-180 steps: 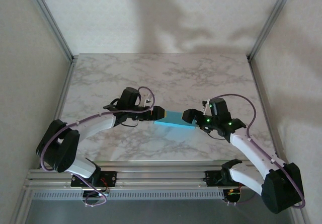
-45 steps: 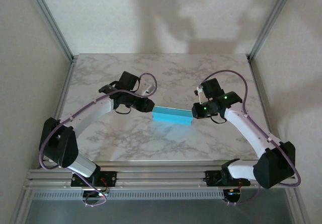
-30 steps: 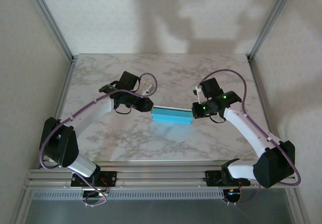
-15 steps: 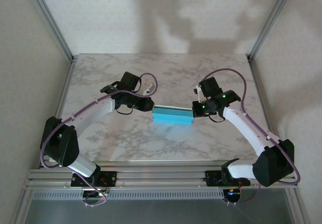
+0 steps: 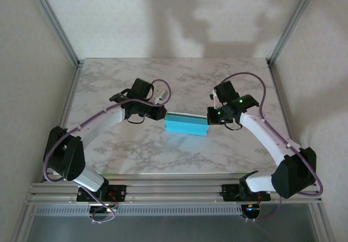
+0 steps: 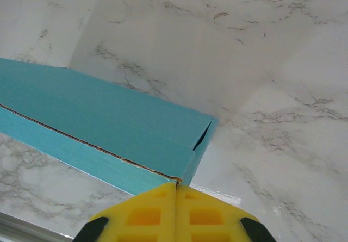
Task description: Fold the paper box
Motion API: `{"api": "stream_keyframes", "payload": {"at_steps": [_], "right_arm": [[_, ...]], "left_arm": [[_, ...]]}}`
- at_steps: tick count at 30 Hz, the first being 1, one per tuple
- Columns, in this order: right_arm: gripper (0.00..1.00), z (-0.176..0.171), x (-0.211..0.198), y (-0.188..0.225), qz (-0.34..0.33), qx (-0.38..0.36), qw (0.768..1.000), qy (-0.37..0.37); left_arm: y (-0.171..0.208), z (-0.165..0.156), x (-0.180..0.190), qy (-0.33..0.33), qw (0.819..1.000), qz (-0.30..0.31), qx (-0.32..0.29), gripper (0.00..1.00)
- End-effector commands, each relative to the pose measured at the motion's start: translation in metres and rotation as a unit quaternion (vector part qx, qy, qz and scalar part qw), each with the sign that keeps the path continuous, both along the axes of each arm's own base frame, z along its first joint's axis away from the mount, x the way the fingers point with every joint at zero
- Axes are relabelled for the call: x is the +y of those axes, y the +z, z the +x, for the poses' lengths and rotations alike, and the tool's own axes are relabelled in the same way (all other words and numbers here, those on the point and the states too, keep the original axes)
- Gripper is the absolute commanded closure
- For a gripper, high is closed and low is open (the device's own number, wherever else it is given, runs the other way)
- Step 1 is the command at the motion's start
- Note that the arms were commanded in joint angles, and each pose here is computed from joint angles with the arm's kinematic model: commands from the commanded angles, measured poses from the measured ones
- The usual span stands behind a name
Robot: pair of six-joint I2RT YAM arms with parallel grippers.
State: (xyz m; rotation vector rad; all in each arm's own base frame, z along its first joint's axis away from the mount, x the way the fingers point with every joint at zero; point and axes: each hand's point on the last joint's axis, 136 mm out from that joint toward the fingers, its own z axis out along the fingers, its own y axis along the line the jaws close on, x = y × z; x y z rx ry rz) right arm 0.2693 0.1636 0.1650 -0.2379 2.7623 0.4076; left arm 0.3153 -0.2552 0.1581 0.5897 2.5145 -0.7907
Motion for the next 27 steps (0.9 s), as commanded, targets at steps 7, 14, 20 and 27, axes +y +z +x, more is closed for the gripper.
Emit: {"api": "stream_keyframes", "payload": {"at_steps": [7, 14, 20, 27], "right_arm": [[1.00, -0.003, 0.024, 0.019, 0.045, 0.021, 0.999, 0.024], [1.00, -0.003, 0.025, 0.019, 0.070, 0.034, 0.997, 0.021], [1.00, -0.002, 0.019, 0.023, 0.100, 0.036, 0.994, 0.008], [1.00, 0.000, 0.015, 0.026, 0.126, 0.037, 0.991, -0.004]], "left_arm": [[-0.032, -0.022, -0.010, -0.019, 0.998, 0.040, 0.036, 0.96], [-0.042, -0.024, -0.015, -0.019, 0.997, 0.063, 0.036, 0.96], [-0.049, -0.028, -0.016, -0.020, 0.996, 0.079, 0.036, 0.97], [-0.056, -0.033, -0.019, -0.024, 0.995, 0.093, 0.033, 0.99]]}}
